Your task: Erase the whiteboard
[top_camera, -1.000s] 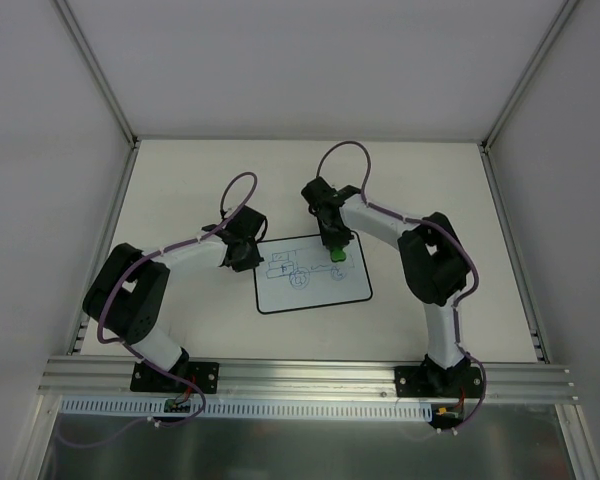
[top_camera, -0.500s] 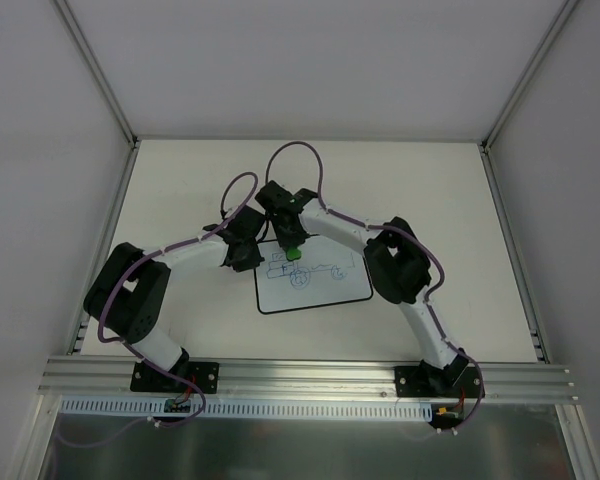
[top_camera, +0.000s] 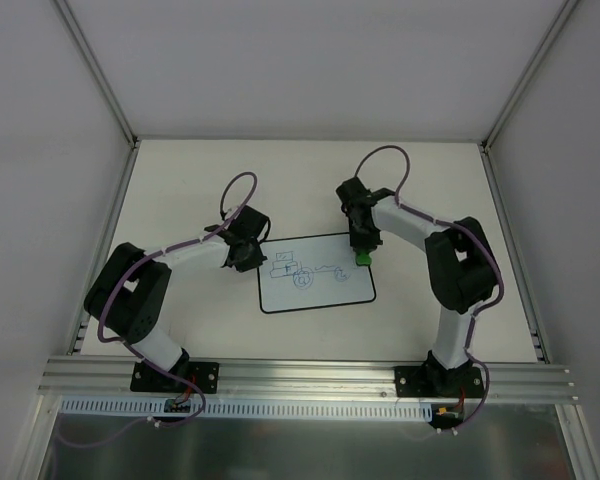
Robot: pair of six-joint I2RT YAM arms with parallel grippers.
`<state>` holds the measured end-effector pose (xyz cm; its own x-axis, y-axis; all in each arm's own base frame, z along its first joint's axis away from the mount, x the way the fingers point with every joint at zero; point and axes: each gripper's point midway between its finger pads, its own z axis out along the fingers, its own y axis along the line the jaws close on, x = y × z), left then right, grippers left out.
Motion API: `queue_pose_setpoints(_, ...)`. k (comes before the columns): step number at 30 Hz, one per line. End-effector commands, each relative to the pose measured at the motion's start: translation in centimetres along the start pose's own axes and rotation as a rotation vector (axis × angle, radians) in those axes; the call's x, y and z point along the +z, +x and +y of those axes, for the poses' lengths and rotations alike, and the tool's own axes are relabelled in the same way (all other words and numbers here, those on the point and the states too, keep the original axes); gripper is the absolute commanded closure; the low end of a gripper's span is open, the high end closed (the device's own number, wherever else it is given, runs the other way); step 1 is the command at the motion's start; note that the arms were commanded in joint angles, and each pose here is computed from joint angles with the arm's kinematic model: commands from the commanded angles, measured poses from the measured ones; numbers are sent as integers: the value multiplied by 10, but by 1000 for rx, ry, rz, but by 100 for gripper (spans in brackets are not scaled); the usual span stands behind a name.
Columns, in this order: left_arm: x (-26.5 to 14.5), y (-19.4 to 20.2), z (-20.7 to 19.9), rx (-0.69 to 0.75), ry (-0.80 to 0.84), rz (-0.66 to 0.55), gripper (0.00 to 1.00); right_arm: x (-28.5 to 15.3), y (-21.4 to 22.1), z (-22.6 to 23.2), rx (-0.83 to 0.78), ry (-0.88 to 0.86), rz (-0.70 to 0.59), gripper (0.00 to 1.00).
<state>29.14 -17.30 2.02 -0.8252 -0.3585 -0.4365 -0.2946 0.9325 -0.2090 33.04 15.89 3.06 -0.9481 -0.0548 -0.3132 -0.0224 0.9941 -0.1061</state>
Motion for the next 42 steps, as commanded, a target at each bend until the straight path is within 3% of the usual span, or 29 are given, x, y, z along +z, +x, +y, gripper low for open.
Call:
queue_pose_setpoints(1,3,10,9,-12,-42,21,100,-2,50,51,-168,-56,97,100)
queue_pose_setpoints(6,2,11,7,-34,-35,25,100,-12,71,153,-272,-224,123,100)
queue_pose_setpoints(9,2,11,7,-46,-36,24,100,-21,82,181,-305,-276,130,100)
queue_pose_setpoints(13,0,10,6,-57,-33,18,100,-22,69,152,-253,-219,94,100)
queue_pose_setpoints(17,-1,9,7,-61,-33,10,100,-2,69,58,-107,-76,142,100)
queue_pose_setpoints(20,-1,9,7,-72,-35,7,100,2,72,17,-6,-51,153,100)
queue_pose_setpoints(23,-2,8,7,-80,-32,4,100,4,68,11,58,-85,150,99)
queue_pose_setpoints(27,-3,7,5,-80,-25,3,100,2,72,27,11,-95,147,100)
queue_pose_setpoints(32,-3,6,2,-89,-18,6,100,-9,91,92,-108,-150,152,100)
queue_pose_setpoints(35,-4,6,0,-96,-11,7,100,-12,99,104,-122,-144,154,100)
queue_pose_setpoints(42,-5,6,2,-112,-14,1,100,-2,99,22,47,33,122,100)
